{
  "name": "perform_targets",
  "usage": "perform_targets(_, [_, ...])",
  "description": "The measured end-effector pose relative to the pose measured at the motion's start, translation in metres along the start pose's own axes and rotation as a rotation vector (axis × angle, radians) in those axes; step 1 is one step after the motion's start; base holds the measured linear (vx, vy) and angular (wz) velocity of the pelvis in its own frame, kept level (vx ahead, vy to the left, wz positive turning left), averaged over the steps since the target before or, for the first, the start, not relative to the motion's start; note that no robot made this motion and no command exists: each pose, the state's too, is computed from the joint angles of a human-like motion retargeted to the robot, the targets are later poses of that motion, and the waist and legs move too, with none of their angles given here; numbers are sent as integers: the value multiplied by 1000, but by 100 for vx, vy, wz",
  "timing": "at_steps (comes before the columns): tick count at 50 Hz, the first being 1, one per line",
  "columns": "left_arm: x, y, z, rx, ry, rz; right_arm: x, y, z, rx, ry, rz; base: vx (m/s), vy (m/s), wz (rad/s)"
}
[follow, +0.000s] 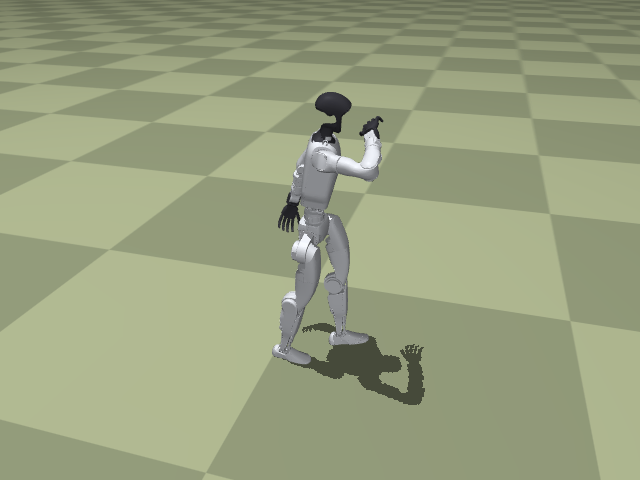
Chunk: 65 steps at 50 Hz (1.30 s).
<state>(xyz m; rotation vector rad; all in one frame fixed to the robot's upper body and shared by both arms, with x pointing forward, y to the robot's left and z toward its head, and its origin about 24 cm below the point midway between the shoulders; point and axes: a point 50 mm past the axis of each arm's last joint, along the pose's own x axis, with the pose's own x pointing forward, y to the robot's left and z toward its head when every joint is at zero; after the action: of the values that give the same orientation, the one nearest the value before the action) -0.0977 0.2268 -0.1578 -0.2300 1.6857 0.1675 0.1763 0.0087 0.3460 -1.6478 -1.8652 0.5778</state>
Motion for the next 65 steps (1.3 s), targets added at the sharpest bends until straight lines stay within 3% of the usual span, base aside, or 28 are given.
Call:
perform_targets(12, [-4, 15, 58, -21, -169, 102, 3, 8, 9, -6, -47, 26, 53, 8, -42])
perform_targets(20, [-22, 9, 160, 322, -269, 169, -3, 19, 8, 110, -11, 63, 57, 16, -4])
perform_targets(25, [-64, -27, 263, 387, -561, 210, -5, 22, 7, 120, 7, 57, 46, 15, 26])
perform_targets(32, [-169, -107, 375, 388, -1053, 38, -6, 23, 2, 95, 31, 48, 40, 11, 52])
perform_targets(38, [-255, -158, 410, 525, -1365, -89, -5, 32, -3, 111, 61, 75, 41, 3, 64])
perform_targets(43, [-289, -173, 415, 655, -1486, -107, -12, 57, -10, 213, 140, 157, 49, -7, 50])
perform_targets(48, [-263, -160, 413, 744, -1371, -20, -40, 104, -10, 528, 278, 294, 55, -21, 24])
perform_targets(55, [-158, -117, 371, 665, -969, 146, -126, 207, 27, 1045, 720, 487, 61, -11, 55])
perform_targets(61, [-64, -68, 276, 434, -583, 177, -228, 286, 140, 1349, 1372, 636, 57, -22, 30])
perform_targets(65, [-29, -39, 210, 288, -398, 178, -280, 302, 248, 1486, 1953, 778, 50, -21, -22])
